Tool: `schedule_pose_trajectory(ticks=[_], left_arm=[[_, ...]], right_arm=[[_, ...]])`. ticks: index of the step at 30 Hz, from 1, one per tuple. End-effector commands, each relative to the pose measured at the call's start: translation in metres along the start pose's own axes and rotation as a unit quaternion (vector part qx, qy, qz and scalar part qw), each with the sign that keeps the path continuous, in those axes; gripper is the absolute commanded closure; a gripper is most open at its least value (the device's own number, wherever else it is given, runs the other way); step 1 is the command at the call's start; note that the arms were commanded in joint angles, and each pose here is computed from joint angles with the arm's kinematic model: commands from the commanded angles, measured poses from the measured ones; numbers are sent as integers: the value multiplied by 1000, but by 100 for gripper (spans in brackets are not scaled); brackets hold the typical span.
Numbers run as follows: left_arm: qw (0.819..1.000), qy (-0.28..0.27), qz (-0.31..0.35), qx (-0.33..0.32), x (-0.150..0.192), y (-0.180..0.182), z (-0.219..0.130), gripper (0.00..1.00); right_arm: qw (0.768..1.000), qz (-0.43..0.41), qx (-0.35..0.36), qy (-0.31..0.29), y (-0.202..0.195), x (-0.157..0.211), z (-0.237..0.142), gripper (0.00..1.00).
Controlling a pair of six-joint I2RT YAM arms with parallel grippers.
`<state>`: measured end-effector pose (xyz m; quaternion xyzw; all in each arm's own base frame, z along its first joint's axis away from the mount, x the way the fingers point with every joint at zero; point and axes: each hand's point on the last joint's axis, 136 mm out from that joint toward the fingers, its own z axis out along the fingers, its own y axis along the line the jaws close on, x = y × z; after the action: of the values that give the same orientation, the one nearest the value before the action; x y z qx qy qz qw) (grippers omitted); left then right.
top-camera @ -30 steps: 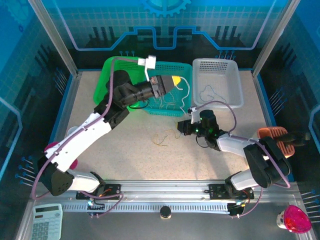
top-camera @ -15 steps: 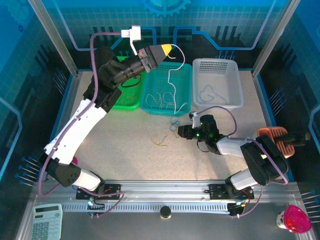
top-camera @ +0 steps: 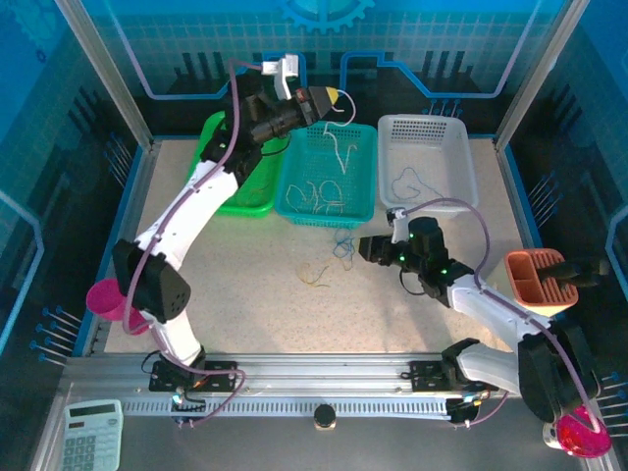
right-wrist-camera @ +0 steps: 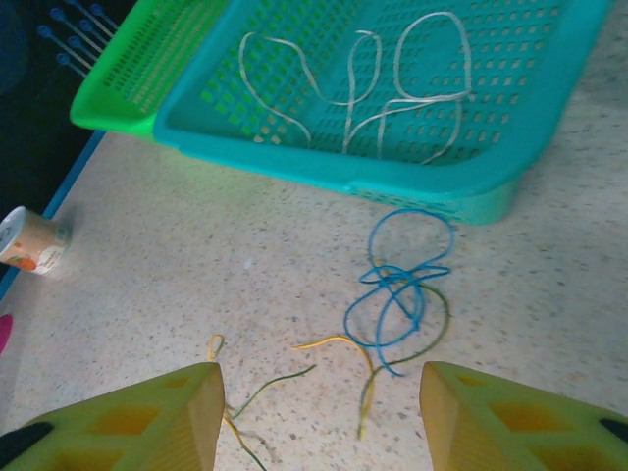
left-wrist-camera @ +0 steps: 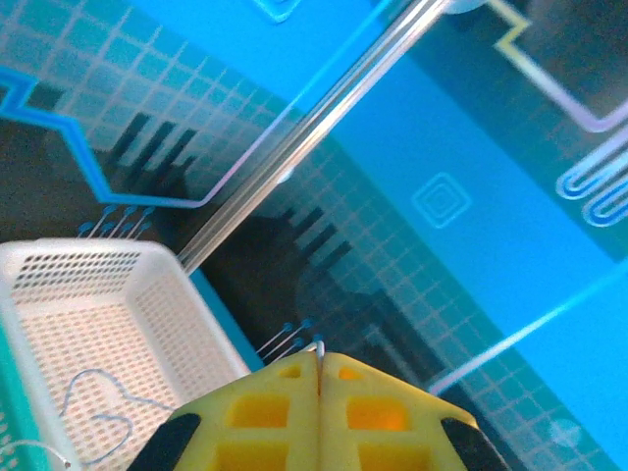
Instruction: Untangle the cables
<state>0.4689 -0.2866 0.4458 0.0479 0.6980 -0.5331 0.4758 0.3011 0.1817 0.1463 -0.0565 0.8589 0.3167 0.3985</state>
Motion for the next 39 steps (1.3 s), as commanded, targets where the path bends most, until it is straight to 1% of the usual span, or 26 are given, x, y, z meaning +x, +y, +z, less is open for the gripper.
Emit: schedule_pose_trajectory(ticks=[1, 2, 3, 4, 5, 6, 7, 9, 10, 16, 18, 21, 24, 27, 32, 35, 39], left_arm=[[999, 13, 2, -43, 9, 40, 11, 100], [998, 20, 0, -53, 15, 51, 13, 99], [998, 29, -2, -63, 22, 62, 16, 95], [997, 37, -4, -73, 30, 74, 18, 82], [996, 44, -6, -80, 35, 82, 19, 66], [995, 53, -7, -87, 40, 88, 20, 46], [994, 60, -5, -93, 44, 91, 19, 28], [993, 64, -3, -94, 45, 89, 16, 4], [994, 64, 1, -89, 44, 84, 13, 1], [996, 57, 4, -66, 34, 49, -8, 1], [997, 56, -4, -58, 40, 40, -18, 1], [997, 58, -18, -52, 60, 34, -35, 1], [996, 59, -37, -59, 86, 36, -57, 1], [993, 61, -63, -81, 118, 51, -80, 1], [987, 36, -103, -117, 156, 76, -120, 1], [985, 23, -118, -125, 167, 83, -135, 1], [984, 15, -123, -128, 170, 81, -145, 1]], right_arm=[[999, 12, 37, 21, -13, 3, -12, 44], [999, 13, 40, 19, -15, 2, -15, 44], [999, 14, 43, 18, -15, 1, -17, 44], [999, 15, 44, 17, -15, 0, -19, 44], [999, 16, 45, 15, -15, -2, -21, 43], [999, 17, 45, 14, -15, -3, -22, 43], [999, 16, 45, 14, -15, -4, -23, 43], [999, 15, 43, 13, -13, -5, -25, 43], [999, 14, 42, 12, -12, -7, -26, 43], [999, 15, 39, 14, -12, -8, -23, 42], [999, 15, 37, 18, -12, -8, -19, 42], [999, 17, 38, 28, -14, -5, -12, 42], [998, 17, 41, 43, -17, 0, -4, 42], [998, 14, 41, 55, -17, 4, 7, 43], [996, 6, 48, 69, -17, 9, 29, 43], [996, 2, 55, 75, -17, 13, 43, 43], [995, 1, 72, 75, -24, 16, 62, 43]])
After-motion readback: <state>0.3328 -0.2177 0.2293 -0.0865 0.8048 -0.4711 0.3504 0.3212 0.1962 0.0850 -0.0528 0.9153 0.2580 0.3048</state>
